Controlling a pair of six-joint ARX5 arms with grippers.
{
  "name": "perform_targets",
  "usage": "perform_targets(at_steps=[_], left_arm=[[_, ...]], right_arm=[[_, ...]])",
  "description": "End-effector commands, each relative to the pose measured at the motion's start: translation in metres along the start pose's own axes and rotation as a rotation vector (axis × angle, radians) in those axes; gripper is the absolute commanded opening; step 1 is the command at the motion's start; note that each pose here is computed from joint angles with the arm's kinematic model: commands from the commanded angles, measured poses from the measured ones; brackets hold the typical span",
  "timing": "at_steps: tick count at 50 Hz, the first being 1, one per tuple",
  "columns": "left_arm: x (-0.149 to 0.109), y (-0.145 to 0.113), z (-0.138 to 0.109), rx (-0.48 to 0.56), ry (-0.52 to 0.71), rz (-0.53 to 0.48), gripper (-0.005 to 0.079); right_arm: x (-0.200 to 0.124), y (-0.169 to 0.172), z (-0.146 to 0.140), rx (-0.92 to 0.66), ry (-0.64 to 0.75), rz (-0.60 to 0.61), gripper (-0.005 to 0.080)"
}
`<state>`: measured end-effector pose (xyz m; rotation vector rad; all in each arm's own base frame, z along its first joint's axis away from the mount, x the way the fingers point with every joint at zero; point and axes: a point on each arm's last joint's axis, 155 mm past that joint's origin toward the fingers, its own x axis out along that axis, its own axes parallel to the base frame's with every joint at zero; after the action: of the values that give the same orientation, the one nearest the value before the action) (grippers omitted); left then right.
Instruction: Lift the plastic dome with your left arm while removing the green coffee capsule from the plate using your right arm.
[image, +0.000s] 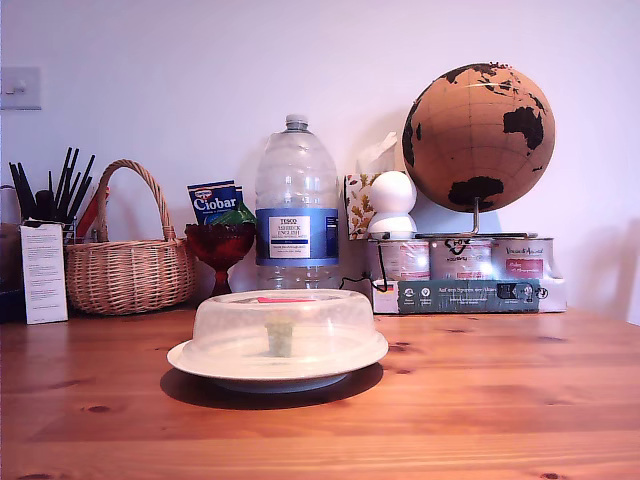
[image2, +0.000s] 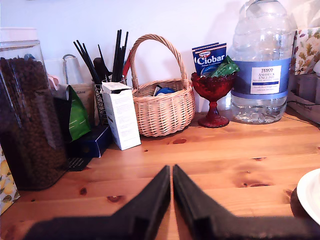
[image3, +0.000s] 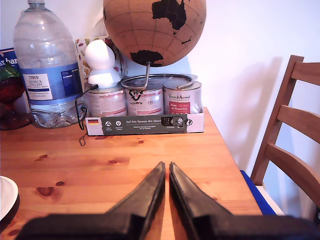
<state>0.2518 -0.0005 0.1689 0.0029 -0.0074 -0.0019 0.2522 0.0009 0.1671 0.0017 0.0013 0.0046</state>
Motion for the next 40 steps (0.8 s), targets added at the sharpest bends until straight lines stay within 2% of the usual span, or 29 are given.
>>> perform_targets(at_steps=[1,25,32,40], left_arm=[[0.000,-0.021,-0.008,-0.196,0.009,-0.138,-0.0021],[0.000,-0.021,-0.008,-0.198,0.008,-0.139,-0.0021],[-0.001,-0.022,0.001,-0.275,-0.024,-0.144,-0.0021],[-0.002,-0.025,0.010,-0.316,-0.052,-0.171,-0.0021]], right_arm=[[-0.004,0.018,0.024,0.072,-0.064,0.119,-0.0012],[-0.004,0.018,0.025,0.086,-0.067,0.121,-0.0012],[-0.005,0.019,0.036,0.173,-0.104,0.130,-0.0012],[-0.007,0.022,0.042,0.258,-0.107,0.155,-0.0013]])
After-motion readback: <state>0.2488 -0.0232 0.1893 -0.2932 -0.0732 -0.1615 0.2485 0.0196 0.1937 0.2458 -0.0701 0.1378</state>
